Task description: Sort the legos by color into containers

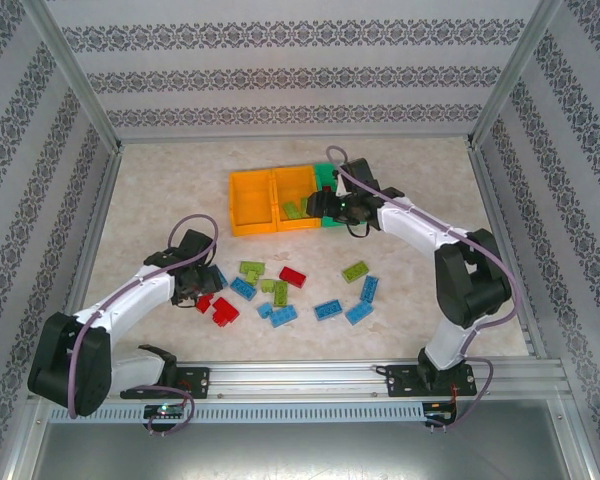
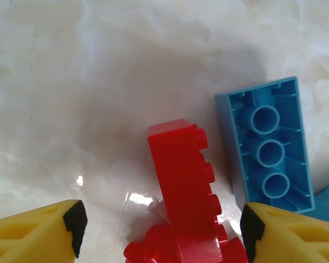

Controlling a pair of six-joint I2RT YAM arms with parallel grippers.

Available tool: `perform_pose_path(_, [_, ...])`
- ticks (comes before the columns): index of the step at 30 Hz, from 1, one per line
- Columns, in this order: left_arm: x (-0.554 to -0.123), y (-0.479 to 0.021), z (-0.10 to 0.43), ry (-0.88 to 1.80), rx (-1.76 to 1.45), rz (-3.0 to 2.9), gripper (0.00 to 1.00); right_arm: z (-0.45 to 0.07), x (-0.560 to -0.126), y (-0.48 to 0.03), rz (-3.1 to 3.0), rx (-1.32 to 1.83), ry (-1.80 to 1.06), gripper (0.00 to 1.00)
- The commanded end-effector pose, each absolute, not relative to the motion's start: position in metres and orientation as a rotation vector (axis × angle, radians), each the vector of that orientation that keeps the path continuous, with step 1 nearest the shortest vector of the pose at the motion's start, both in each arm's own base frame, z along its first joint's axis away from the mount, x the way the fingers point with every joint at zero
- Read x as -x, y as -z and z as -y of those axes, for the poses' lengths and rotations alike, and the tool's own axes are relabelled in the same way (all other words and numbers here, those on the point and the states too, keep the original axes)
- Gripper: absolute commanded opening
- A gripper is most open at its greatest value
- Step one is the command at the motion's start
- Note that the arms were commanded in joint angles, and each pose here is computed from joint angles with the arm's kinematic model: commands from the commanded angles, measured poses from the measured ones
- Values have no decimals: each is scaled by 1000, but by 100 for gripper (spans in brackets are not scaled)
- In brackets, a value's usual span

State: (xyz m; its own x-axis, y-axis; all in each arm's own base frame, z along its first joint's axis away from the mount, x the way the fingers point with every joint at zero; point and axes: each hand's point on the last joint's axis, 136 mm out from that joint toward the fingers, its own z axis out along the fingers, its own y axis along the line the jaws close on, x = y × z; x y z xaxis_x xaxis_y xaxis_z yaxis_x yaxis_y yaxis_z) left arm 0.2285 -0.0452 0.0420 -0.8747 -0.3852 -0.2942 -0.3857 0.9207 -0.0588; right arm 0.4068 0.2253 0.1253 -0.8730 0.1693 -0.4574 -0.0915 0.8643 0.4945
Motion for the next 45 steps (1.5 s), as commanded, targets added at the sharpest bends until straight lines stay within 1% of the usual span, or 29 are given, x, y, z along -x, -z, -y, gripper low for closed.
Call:
perform_pose_path(1, [-230, -38, 44, 20, 600, -2769, 73, -207, -412, -139, -2478, -110, -668, 76])
perform_pose_path(6, [-230, -33, 44, 20, 602, -2774, 66, -186, -412, -142, -2460, -163, -632, 77])
perform_pose_path(11, [-230, -28, 43, 14, 601, -2785, 63, -166, -408, -140, -2458, -207, -606, 78])
perform_pose_path(18, [-231, -22, 43, 5, 597, -2790, 48, -138, -400, -137, -2454, -268, -575, 79])
perform_pose_path(26, [-236, -27, 41, 6, 595, -2768, 32, -105, -388, -130, -2454, -332, -527, 79])
perform_pose_path(31, [-238, -39, 40, 2, 578, -2740, 22, -81, -376, -120, -2456, -389, -468, 80])
perform_pose_path(33, [-240, -47, 39, 9, 571, -2720, 20, -73, -372, -116, -2456, -408, -450, 81])
perform_pose_path(39, [-247, -73, 43, 68, 551, -2654, 14, -65, -364, -106, -2479, -423, -432, 81])
perform_pose_path(45, [-263, -105, 57, 175, 498, -2593, 12, -67, -358, -96, -2500, -429, -451, 81])
